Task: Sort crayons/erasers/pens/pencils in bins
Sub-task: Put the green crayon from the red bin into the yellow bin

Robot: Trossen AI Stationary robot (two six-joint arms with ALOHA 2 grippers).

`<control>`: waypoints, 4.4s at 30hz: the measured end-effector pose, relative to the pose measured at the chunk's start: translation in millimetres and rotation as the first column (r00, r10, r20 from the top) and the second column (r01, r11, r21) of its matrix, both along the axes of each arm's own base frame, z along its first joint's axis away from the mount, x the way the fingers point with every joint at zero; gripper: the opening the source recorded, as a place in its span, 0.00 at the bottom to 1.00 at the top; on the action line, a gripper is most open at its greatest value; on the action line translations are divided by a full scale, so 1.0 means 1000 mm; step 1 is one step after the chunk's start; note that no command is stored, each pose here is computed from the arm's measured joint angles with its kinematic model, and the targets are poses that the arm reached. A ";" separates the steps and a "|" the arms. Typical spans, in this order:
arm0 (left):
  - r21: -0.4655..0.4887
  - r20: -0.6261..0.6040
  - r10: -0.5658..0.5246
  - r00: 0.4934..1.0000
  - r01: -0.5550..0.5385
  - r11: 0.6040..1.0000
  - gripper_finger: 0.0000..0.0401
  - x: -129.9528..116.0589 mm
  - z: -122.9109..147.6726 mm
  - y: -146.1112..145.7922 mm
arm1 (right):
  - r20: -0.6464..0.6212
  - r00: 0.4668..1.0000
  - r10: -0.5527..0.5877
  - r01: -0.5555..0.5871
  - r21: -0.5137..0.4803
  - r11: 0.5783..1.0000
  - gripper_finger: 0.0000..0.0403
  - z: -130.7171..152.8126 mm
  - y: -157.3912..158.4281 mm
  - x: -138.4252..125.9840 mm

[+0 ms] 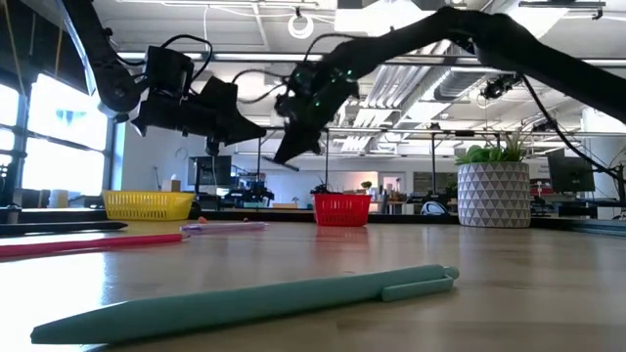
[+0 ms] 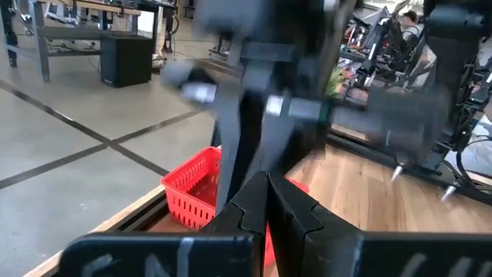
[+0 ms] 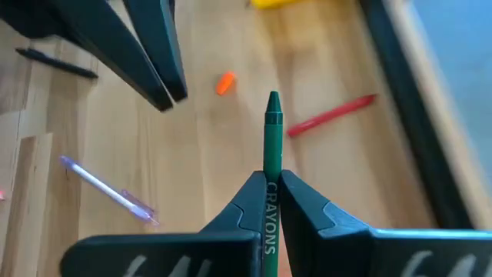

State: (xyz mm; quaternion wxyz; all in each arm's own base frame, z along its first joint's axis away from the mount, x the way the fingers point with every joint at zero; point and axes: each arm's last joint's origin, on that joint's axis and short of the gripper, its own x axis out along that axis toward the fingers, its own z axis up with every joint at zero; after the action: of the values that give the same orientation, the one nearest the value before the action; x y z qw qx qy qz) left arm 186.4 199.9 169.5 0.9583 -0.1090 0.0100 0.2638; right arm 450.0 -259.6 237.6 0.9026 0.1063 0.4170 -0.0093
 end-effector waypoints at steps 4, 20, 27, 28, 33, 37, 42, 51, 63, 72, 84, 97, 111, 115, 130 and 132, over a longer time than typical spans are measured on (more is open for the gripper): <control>-0.006 -0.003 0.000 1.000 0.000 1.000 0.00 0.000 -0.001 0.000 | 0.003 1.000 0.008 -0.008 0.015 1.000 0.02 -0.019 0.002 0.011; -0.058 0.120 -0.108 0.987 0.116 0.992 0.14 -0.032 0.033 0.004 | 0.176 0.984 -0.021 0.024 -0.020 1.000 0.02 -0.011 -0.004 0.025; -0.105 0.124 -0.057 0.991 0.070 0.992 0.30 -0.059 0.027 -0.005 | 0.321 0.947 -0.019 0.026 -0.019 0.999 0.02 -0.021 -0.002 0.047; -0.113 0.122 -0.049 0.991 0.063 0.992 0.32 -0.061 0.025 -0.006 | 0.339 0.940 -0.023 0.029 -0.014 0.999 0.02 -0.022 -0.001 0.051; -0.109 0.122 -0.034 0.992 0.047 0.993 0.37 -0.068 0.023 -0.011 | 0.382 0.924 -0.036 0.057 -0.045 0.997 0.02 -0.019 0.010 0.061; -0.075 0.132 -0.014 0.991 0.024 0.997 0.39 -0.074 0.029 -0.012 | 0.365 0.928 -0.068 0.093 -0.051 0.994 0.02 -0.019 0.012 0.061; -0.055 0.141 0.008 0.990 0.000 0.998 0.39 -0.082 0.033 -0.010 | 0.307 0.947 -0.098 0.116 -0.042 0.992 0.01 -0.029 0.013 0.061; -0.036 0.102 0.024 0.995 -0.021 0.999 0.39 -0.086 0.030 -0.008 | 0.288 0.946 -0.150 0.178 -0.070 0.982 0.00 -0.044 0.017 0.061; -0.064 0.113 -0.074 0.991 0.082 0.995 0.39 -0.079 0.029 -0.012 | 0.557 0.807 -0.195 0.253 -0.027 0.967 0.00 -0.025 0.064 0.006; -0.003 0.119 -0.249 0.961 0.251 0.968 0.39 -0.040 0.039 -0.033 | 0.781 0.619 -0.080 0.134 -0.005 0.991 0.00 -0.015 0.093 -0.045; 0.083 0.134 -0.317 0.939 0.308 0.948 0.39 -0.004 0.063 -0.049 | 0.799 0.596 0.074 0.045 -0.125 0.991 0.00 -0.021 0.127 -0.041; 0.140 0.095 -0.386 0.917 0.372 0.918 0.37 0.006 0.063 -0.062 | 0.810 0.578 0.098 0.052 -0.156 0.986 0.00 -0.019 0.135 -0.038; 0.175 0.081 -0.387 0.919 0.369 0.913 0.10 0.006 0.064 -0.062 | 0.832 0.540 0.127 0.031 -0.170 0.985 0.02 -0.015 0.139 -0.037; 0.176 0.082 -0.385 0.919 0.367 0.914 0.02 0.006 0.064 -0.062 | 0.834 0.542 0.108 0.044 -0.156 0.987 0.08 -0.015 0.139 -0.037; 0.153 -0.016 -0.274 0.962 0.273 0.950 0.02 -0.003 0.084 -0.027 | 0.784 0.620 0.036 0.068 -0.099 0.993 0.46 -0.023 0.133 -0.038; 0.152 -0.056 -0.238 0.970 0.244 0.958 0.02 -0.005 0.087 -0.021 | 0.766 0.641 0.038 0.059 -0.098 0.993 0.48 -0.026 0.129 -0.039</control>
State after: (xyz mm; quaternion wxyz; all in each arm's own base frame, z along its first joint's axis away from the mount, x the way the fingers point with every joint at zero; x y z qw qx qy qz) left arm 181.4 178.5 256.4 0.9886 -0.0259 0.0201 0.1469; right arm 410.9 -130.4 211.5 0.9986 0.0511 -0.0064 0.0076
